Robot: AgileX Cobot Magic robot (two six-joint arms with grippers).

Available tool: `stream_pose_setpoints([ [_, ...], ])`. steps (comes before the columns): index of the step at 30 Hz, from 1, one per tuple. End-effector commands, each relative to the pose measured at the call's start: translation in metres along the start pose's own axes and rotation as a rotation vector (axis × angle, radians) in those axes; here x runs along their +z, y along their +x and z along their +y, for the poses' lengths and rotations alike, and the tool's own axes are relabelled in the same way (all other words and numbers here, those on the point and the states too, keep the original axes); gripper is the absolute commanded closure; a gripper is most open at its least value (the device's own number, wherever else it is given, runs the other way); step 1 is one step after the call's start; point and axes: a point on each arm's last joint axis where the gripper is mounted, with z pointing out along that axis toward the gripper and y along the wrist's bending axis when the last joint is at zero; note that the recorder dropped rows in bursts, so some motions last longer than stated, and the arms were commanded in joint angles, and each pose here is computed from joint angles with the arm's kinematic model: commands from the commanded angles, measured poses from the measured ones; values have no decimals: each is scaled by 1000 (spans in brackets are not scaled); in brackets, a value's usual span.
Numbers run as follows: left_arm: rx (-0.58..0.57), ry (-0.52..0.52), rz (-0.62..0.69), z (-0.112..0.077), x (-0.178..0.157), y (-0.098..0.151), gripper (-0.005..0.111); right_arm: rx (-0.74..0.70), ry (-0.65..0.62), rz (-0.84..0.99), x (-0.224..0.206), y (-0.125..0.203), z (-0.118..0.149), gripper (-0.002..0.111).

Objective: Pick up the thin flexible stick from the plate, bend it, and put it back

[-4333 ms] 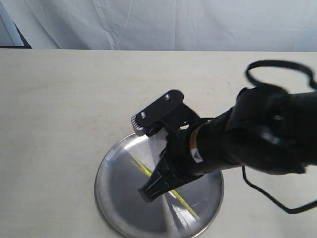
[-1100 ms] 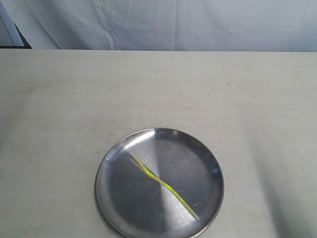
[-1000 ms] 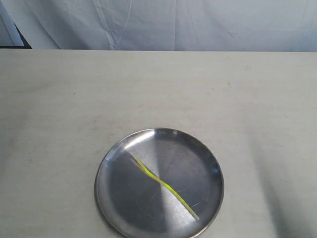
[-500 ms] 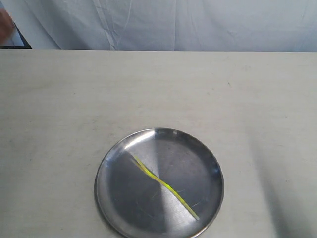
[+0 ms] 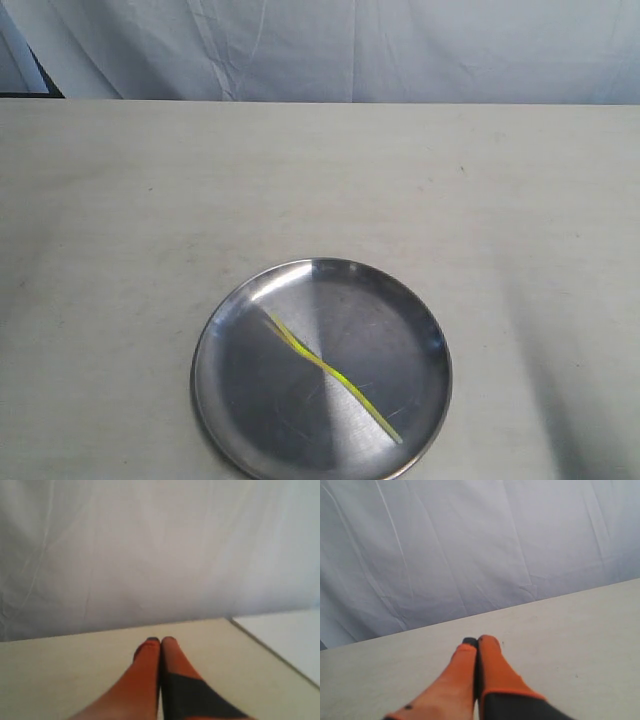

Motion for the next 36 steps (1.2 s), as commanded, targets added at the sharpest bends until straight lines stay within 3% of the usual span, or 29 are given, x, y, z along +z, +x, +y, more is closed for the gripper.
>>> stream_pose_setpoints([
  [1, -226, -49, -161, 5, -3, -15, 107, -8, 1, -13, 0, 0, 0, 108],
  [9, -583, -15, -349, 9, -7, -30, 107, -9, 0, -16, -1, -1, 0, 108],
  [12, -634, 2, -373, 9, -8, -32, 107, -9, 0, -16, -1, -1, 0, 108],
  [18, -875, 58, -470, 13, -10, -36, 107, -9, 0, -16, -1, -1, 0, 108],
  [21, -742, -19, -482, 17, -11, -35, 107, -9, 0, -16, -1, -1, 0, 108],
  [24, -331, -171, -507, 25, -13, -30, 107, -9, 0, -16, -1, -1, 0, 108],
  [27, -51, -291, -431, 32, -18, -4, 107, -9, 0, -16, -1, -1, 0, 108],
  [33, 23, -458, -224, 50, -37, 65, 107, -9, 0, -16, -1, -1, 0, 108],
  [36, 82, -506, -188, 52, -50, 85, 107, -4, 0, -14, -1, 0, 0, 108],
])
